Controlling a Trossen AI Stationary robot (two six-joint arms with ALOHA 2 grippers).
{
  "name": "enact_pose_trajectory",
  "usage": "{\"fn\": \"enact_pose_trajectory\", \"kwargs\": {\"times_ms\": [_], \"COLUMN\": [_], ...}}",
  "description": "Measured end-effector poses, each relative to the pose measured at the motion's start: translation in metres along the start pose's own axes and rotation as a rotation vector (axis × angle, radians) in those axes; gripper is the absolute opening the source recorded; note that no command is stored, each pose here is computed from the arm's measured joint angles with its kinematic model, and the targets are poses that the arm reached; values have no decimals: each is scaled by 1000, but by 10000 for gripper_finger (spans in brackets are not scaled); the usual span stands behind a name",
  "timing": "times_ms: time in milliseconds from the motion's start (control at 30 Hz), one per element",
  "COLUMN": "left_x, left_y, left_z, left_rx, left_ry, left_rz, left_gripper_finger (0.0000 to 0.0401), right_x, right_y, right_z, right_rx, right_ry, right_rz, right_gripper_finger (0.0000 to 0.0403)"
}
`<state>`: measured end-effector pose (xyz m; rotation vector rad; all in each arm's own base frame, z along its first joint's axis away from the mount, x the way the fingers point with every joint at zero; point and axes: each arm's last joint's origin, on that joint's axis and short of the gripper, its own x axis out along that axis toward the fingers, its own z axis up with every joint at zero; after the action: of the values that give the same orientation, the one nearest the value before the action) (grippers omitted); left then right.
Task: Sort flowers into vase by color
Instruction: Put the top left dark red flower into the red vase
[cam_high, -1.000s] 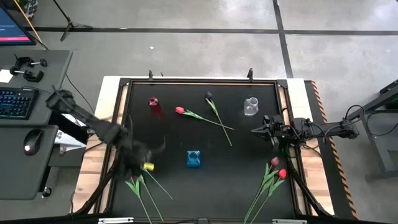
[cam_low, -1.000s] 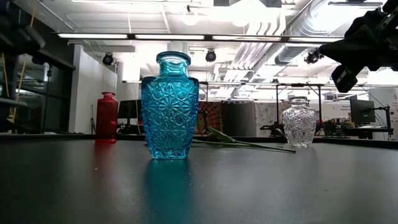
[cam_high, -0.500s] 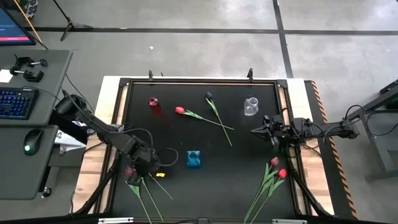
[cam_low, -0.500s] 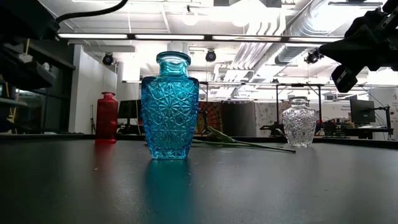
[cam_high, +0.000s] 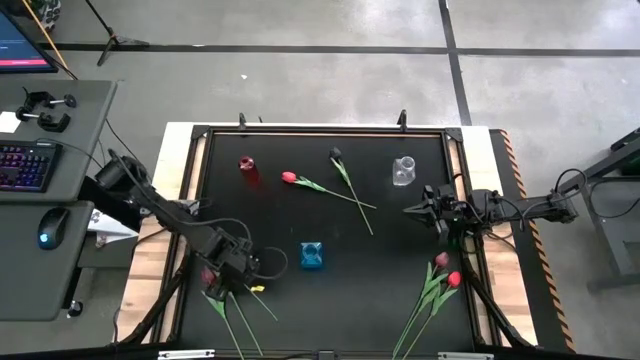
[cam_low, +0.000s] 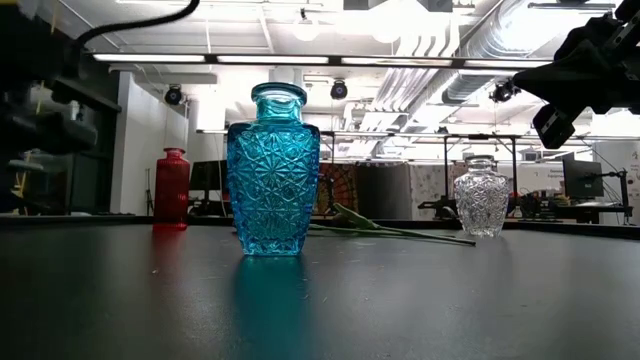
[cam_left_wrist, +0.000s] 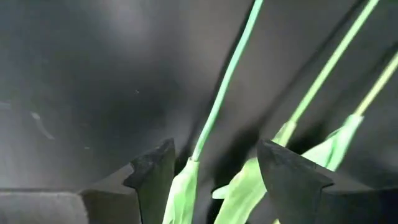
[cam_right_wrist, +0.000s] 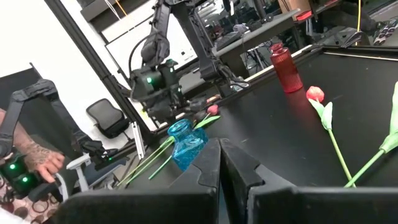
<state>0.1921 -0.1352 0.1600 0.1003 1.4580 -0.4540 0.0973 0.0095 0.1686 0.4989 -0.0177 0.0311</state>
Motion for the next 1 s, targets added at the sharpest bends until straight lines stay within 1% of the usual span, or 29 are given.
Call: {"fn": "enact_pose_trajectory", "kwargs": {"times_ms": [100, 233, 333, 367, 433, 467, 567, 600, 667, 733, 833, 900, 1000], "left_x": [11, 20, 24, 25, 26, 26, 24, 22, 16, 4, -30, -55, -105], "left_y": [-1, 1, 2, 2, 3, 4, 5, 6, 7, 8, 10, 13, 17], "left_z": [1, 2, 3, 2, 1, 1, -1, -1, 0, 0, 6, 2, -1], "left_rx": [13, -3, -7, -11, -32, -35, -40, -48, -57, -55, -46, -57, -83], "left_ry": [40, 64, 79, 85, 96, 101, 109, 103, 86, 69, -23, -44, -170], "left_rz": [37, 95, 116, 124, 143, 152, 163, 153, 130, 116, 96, 96, 92], "left_gripper_finger": [218, 216, 198, 186, 148, 124, 33, 18, 17, 16, 5, 5, 3], "right_x": [0, 0, 0, 0, 0, 0, 0, 0, 0, 0, 0, 0, 0], "right_y": [0, 0, 0, 0, 0, 0, 0, 0, 0, 0, 0, 0, 0], "right_z": [0, 0, 0, 0, 0, 0, 0, 0, 0, 0, 0, 0, 0], "right_rx": [0, 0, 0, 0, 0, 0, 0, 0, 0, 0, 0, 0, 0], "right_ry": [0, -1, 0, 0, -1, -1, 0, 0, 0, 0, 0, -1, -1], "right_rz": [0, 0, 0, 0, 0, 0, 0, 0, 0, 0, 1, 0, 0], "right_gripper_finger": [0, 0, 0, 0, 0, 0, 0, 0, 0, 0, 0, 0, 0]}}
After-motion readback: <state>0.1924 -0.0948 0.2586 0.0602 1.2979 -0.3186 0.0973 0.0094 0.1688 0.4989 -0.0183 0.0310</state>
